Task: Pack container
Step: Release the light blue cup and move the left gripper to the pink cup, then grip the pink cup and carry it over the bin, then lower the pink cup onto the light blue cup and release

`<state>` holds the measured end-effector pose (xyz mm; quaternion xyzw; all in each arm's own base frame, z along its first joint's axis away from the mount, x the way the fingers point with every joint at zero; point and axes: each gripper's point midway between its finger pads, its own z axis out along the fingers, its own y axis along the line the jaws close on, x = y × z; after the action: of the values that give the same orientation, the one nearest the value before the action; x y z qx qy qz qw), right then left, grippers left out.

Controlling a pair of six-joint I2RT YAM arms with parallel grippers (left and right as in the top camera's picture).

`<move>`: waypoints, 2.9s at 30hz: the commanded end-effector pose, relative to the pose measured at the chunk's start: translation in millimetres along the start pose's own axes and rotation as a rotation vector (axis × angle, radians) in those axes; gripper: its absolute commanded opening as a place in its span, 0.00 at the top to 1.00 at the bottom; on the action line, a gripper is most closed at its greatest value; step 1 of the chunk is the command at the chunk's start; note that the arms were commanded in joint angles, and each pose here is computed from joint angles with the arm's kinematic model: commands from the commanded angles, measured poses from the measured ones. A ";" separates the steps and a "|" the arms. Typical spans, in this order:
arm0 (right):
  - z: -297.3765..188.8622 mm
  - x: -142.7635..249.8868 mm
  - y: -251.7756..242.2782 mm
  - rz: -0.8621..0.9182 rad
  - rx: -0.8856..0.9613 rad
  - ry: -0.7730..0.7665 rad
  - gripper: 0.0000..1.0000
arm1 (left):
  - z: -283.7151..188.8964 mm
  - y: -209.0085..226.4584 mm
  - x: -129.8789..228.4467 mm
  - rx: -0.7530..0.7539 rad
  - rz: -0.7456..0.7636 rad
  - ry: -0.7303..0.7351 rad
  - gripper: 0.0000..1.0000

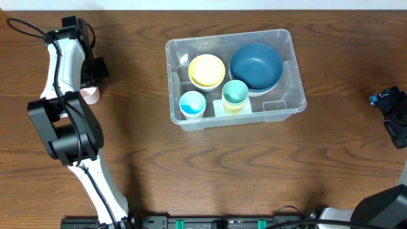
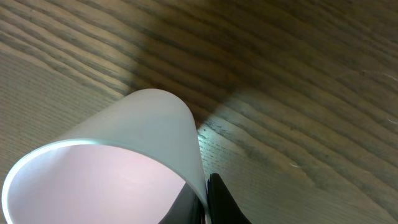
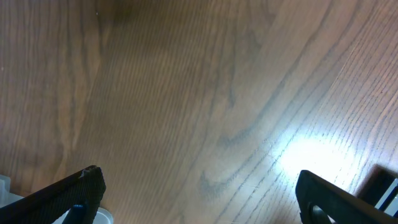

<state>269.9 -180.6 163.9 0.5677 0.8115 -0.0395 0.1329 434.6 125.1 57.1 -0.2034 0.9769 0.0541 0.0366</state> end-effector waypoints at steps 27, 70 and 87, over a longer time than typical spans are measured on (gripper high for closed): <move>-0.7 -1.3 -1.7 0.015 0.002 -0.004 0.01 | -274.9 -159.2 119.1 0.426 0.463 -0.444 0.94; -0.7 -1.2 -1.8 0.015 0.003 -0.004 0.01 | -160.1 -241.1 220.9 0.126 1.147 -0.116 0.94; -0.7 -1.1 -1.7 0.015 0.002 -0.004 0.01 | -147.9 -240.5 223.1 0.106 1.153 -0.072 0.65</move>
<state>269.9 -180.6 163.9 0.5677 0.8115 -0.0395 0.1329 321.0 -203.1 166.1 0.3642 0.9295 0.0172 0.0559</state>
